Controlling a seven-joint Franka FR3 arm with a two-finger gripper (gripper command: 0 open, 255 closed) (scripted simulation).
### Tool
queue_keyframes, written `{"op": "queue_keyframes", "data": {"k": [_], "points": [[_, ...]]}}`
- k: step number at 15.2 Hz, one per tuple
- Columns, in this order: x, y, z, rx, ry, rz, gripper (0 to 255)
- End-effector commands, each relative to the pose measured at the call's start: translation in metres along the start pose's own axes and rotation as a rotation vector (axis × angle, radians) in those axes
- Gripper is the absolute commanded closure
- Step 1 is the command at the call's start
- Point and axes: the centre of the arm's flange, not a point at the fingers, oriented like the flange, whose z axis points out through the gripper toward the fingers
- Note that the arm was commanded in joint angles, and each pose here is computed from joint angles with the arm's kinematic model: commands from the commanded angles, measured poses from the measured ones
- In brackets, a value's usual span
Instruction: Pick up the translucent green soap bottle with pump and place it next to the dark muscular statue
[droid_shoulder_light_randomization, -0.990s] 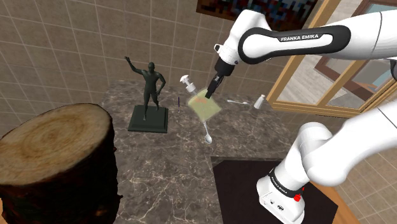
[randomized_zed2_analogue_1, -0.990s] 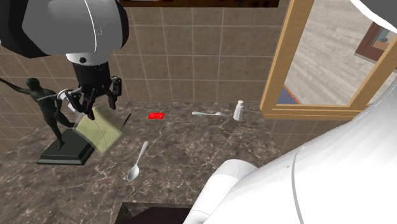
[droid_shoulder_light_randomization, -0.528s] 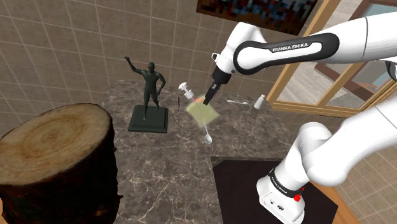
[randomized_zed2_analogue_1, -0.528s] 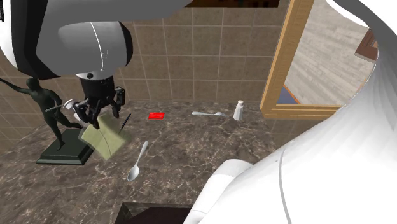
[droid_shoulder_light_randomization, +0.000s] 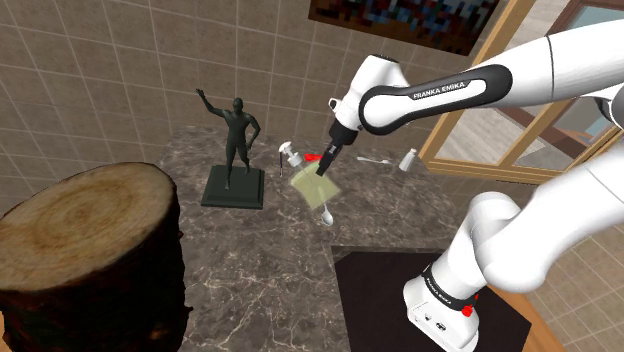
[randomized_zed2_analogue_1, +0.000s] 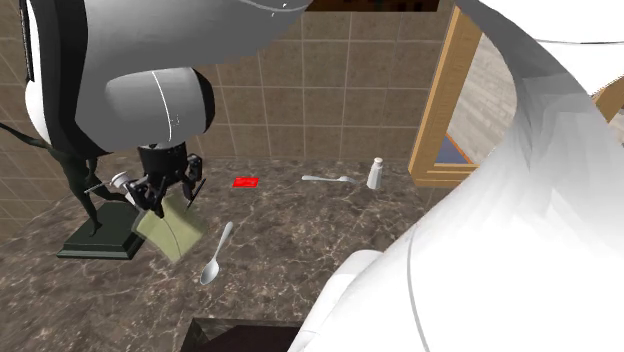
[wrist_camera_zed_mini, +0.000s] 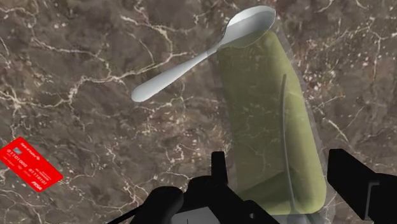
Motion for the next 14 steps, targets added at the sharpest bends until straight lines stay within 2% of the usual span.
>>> {"op": "queue_keyframes", "data": {"k": [1,10,14], "points": [[-0.002,0.001,0.01,0.0,0.001,0.0,255],[-0.01,0.005,0.056,0.0,0.001,0.0,255],[-0.01,0.005,0.06,0.0,0.001,0.0,255]]}}
